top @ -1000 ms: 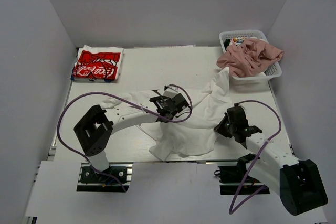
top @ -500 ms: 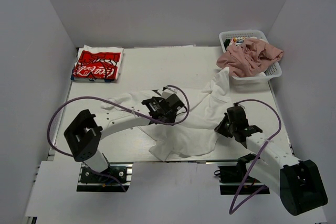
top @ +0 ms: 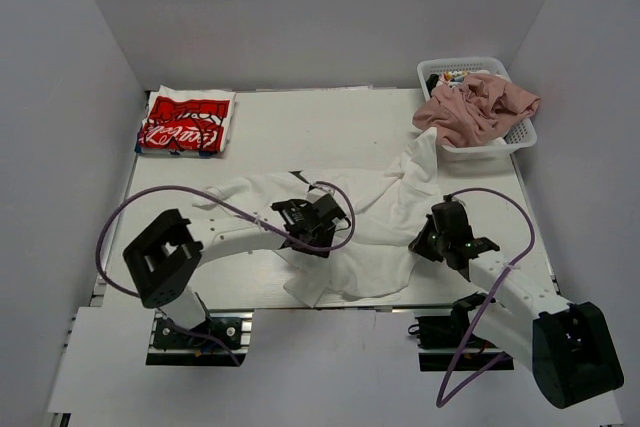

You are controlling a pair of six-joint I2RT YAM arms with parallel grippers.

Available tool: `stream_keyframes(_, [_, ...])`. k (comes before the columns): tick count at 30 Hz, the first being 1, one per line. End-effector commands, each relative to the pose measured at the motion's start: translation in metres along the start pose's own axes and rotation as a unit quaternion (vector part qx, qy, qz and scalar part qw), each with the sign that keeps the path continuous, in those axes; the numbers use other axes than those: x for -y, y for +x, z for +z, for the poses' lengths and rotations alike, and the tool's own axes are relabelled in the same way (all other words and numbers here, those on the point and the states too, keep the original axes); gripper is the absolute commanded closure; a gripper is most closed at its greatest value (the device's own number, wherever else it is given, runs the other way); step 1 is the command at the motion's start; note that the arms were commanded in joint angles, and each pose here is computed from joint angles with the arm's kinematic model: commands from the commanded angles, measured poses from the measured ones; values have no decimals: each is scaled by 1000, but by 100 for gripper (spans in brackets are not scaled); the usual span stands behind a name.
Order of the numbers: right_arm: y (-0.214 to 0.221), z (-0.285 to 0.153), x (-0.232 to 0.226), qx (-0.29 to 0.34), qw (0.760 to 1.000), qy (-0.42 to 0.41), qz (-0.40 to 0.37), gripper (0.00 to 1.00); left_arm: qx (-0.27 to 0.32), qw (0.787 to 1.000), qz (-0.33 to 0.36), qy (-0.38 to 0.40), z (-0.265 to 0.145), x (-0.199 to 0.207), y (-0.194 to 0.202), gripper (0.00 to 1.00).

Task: Fold and stack the t-shirts

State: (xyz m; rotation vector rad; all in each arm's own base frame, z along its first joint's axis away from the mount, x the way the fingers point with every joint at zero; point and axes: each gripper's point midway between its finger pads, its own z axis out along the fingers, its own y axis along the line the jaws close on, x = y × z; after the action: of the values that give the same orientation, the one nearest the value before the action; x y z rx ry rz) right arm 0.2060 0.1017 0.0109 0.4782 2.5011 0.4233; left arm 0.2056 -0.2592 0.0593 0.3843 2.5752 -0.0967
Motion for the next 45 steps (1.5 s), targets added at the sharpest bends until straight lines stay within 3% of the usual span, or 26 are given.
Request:
stream_keyframes(1, [27, -1, 32, -50, 997, 61, -20, 100, -8, 1000, -8, -14, 13, 0, 0, 22])
stream_keyframes(2, [28, -1, 33, -52, 996, 63, -23, 100, 1, 1000, -9, -22, 15, 1, -7, 45])
stream_keyframes(3, [28, -1, 35, -54, 996, 66, -22, 100, -2, 999, -22, -44, 22, -5, -7, 59])
stream_keyframes(5, [28, -1, 36, -53, 996, 70, -21, 100, 13, 995, -37, -90, 15, -18, -18, 100])
stream_keyframes(11, [26, -3, 40, -47, 995, 84, -12, 100, 76, 983, -60, -154, -4, -47, -59, 100])
stream_keyframes(14, [20, -3, 44, -30, 995, 96, -5, 100, 139, 964, -35, -222, -27, -75, -104, 100])
stream_keyframes(15, [20, -3, 43, -30, 995, 95, -4, 100, 200, 948, -57, -242, -43, -85, -136, 100])
stream_keyframes(16, [18, -3, 40, -27, 996, 89, -8, 100, 206, 945, -22, -253, -48, -98, -151, 100])
stream_keyframes(18, [13, -2, 36, -19, 996, 81, -8, 100, 278, 938, -25, -204, -53, -92, -199, 100])
stream_keyframes(20, [5, -2, 28, -10, 998, 66, -19, 100, 315, 931, 34, -183, -55, -106, -235, 100])
stream_keyframes(21, [1, -2, 25, -7, 998, 60, -30, 100, 364, 915, 26, -170, -66, -107, -267, 100])
stream_keyframes(22, [-3, -3, 22, -2, 998, 55, -43, 100, 356, 911, 66, -197, -50, -127, -280, 100])
stream_keyframes(23, [-9, -3, 18, 6, 997, 51, -52, 100, 359, 913, 101, -168, -38, -121, -295, 100])
stream_keyframes(25, [-17, -2, 13, 16, 997, 45, -62, 100, 392, 897, 137, -153, -33, -122, -346, 100])
stream_keyframes(26, [-23, -2, 12, 22, 996, 49, -72, 100, 424, 877, 170, -151, -46, -129, -389, 100])
stream_keyframes(27, [-24, 0, 12, 21, 996, 52, -76, 100, 383, 888, 201, -154, 20, -131, -392, 100])
stream_keyframes(28, [-29, -1, 10, 25, 995, 55, -79, 100, 359, 894, 213, -164, 46, -140, -401, 100])
stream_keyframes(29, [-34, -1, 10, 32, 994, 61, -84, 100, 421, 868, 181, -192, -5, -159, -468, 100])
stream_keyframes(30, [-33, 1, 12, 28, 994, 68, -85, 100, 420, 868, 177, -198, 6, -166, -483, 100])
stream_keyframes(31, [-36, 1, 11, 30, 993, 66, -89, 100, 411, 870, 169, -215, 58, -174, -484, 100])
stream_keyframes(32, [-37, 1, 10, 29, 993, 67, -92, 100, 455, 850, 143, -223, 31, -184, -500, 51])
stream_keyframes(33, [-35, 3, 9, 21, 993, 65, -97, 100, 440, 865, 112, -214, 66, -198, -476, 25])
stream_keyframes(35, [-33, 3, 4, 12, 993, 53, -103, 100, 462, 863, 97, -182, 39, -195, -477, 0])
stream_keyframes(41, [-43, -9, -28, 32, 992, -18, -124, 98, 408, 890, 64, -193, 25, -195, -443, 0])
stream_keyframes(43, [-49, -18, -37, 51, 989, -36, -136, 83, 402, 897, 31, -182, 13, -201, -433, 0])
stream_keyframes(45, [-57, -25, -43, 66, 987, -43, -141, 68, 365, 912, 5, -188, 29, -210, -405, 0])
